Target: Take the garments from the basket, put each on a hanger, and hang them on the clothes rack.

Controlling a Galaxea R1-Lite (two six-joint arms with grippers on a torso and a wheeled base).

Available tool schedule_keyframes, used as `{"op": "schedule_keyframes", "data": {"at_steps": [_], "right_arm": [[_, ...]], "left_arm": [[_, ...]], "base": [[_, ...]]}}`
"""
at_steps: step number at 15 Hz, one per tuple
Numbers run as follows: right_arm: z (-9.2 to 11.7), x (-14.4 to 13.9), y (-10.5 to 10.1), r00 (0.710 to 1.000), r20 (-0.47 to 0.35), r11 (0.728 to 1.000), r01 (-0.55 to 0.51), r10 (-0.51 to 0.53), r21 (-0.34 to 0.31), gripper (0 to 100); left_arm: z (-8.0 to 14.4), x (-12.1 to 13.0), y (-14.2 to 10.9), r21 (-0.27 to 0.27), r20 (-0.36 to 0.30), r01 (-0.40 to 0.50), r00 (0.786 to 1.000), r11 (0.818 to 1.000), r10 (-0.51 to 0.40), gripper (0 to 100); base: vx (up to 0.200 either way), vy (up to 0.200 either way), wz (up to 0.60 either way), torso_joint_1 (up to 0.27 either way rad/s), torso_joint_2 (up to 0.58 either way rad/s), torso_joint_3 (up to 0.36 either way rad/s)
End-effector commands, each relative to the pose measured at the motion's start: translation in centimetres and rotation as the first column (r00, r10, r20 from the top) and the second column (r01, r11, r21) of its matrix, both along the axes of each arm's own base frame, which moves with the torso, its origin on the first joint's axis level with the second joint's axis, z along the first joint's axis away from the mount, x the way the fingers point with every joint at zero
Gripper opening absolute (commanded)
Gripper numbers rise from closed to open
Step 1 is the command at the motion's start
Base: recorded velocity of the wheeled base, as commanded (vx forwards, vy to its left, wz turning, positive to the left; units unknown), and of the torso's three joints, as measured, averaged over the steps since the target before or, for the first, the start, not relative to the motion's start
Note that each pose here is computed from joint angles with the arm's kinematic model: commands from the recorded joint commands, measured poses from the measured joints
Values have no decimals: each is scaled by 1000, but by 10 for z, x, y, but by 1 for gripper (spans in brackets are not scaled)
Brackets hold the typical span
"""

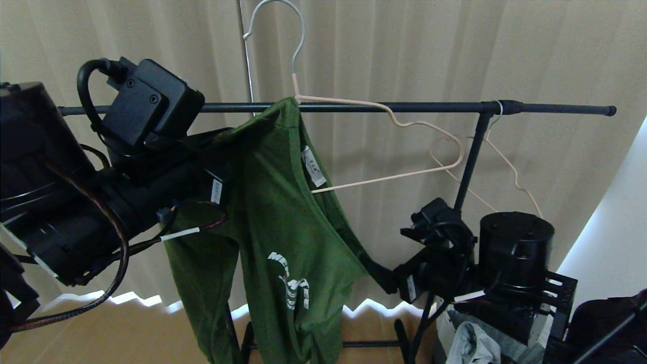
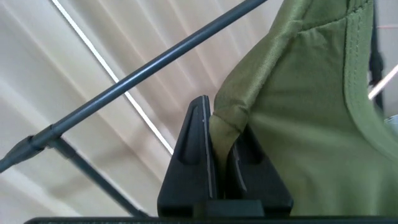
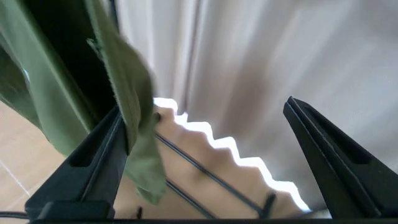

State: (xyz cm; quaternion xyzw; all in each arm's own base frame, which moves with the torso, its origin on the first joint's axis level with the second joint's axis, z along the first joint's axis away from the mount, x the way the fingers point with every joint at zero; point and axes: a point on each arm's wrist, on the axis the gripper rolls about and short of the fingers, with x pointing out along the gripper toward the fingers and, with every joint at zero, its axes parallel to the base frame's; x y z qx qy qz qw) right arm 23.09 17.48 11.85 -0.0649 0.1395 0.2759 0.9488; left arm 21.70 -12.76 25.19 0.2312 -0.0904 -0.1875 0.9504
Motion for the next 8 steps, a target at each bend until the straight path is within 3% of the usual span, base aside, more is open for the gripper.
{"op": "schedule_keyframes", "data": {"at_steps": [1,5,8], "right_arm": [[13,-7,-29,997,22,998,69,-69,10,100],[22,-1,-59,982,39,983,182,-183,21,100],[30,1,-68,975,63,977,211,-214,40,100]], "left_arm": [[-3,1,7,7,-9,-27,1000,1000,27,0],[-18,-5,16,41,-48,-48,998,998,50,0],[-32,-11,32,138,-50,-91,994,986,99,0]], "base": [[0,0,0,0,0,0],[0,0,0,0,0,0],[0,0,0,0,0,0]]}}
